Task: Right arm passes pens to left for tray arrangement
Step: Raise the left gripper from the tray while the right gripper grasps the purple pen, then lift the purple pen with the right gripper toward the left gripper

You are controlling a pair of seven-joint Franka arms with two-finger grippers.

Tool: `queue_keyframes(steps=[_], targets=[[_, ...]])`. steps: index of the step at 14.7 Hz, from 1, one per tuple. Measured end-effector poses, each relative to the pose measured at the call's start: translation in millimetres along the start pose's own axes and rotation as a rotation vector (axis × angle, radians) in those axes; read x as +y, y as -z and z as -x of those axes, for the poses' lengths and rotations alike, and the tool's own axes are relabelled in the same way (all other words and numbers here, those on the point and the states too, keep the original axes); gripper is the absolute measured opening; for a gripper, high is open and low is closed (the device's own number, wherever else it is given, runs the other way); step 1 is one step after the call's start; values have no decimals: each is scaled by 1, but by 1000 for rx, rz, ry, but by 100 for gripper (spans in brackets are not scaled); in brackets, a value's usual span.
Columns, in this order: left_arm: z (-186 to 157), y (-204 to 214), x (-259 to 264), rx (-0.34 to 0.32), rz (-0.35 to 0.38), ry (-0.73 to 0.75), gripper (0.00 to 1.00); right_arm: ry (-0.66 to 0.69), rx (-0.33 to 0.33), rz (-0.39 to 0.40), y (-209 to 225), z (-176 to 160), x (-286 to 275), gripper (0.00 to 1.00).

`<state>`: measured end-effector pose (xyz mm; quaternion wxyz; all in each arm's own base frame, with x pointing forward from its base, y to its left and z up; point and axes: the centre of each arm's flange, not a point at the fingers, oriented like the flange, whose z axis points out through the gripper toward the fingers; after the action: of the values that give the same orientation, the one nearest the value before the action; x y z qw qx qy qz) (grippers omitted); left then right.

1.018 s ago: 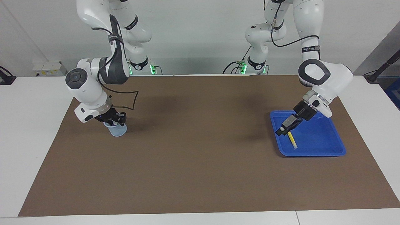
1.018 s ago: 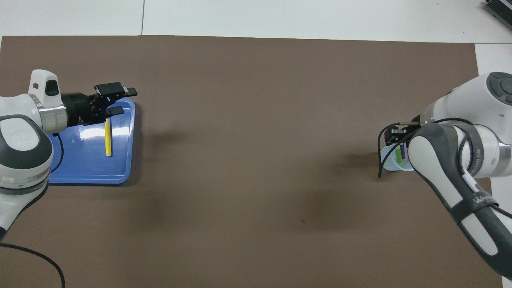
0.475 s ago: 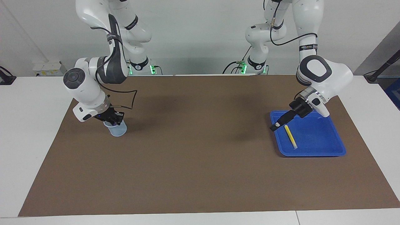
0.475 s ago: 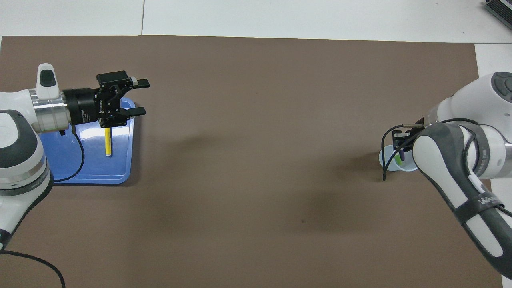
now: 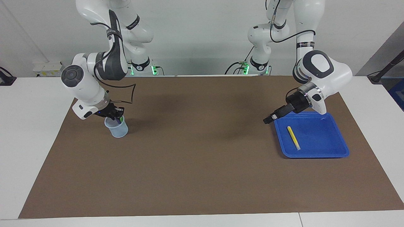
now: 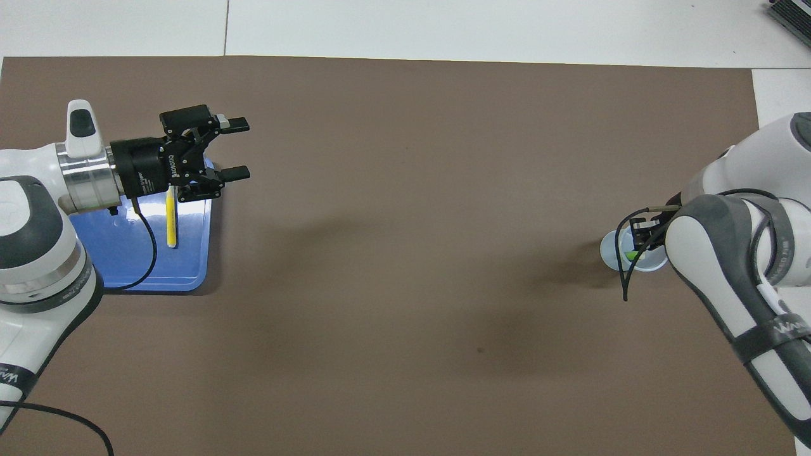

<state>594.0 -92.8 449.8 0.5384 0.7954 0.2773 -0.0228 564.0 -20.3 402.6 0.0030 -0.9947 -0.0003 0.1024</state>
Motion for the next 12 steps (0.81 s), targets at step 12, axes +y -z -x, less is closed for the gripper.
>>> queue_keyframes(steps=[12], targets=[[31,-25,-6,-93,66,-42,100,293,40,177,137,38,-46,19]])
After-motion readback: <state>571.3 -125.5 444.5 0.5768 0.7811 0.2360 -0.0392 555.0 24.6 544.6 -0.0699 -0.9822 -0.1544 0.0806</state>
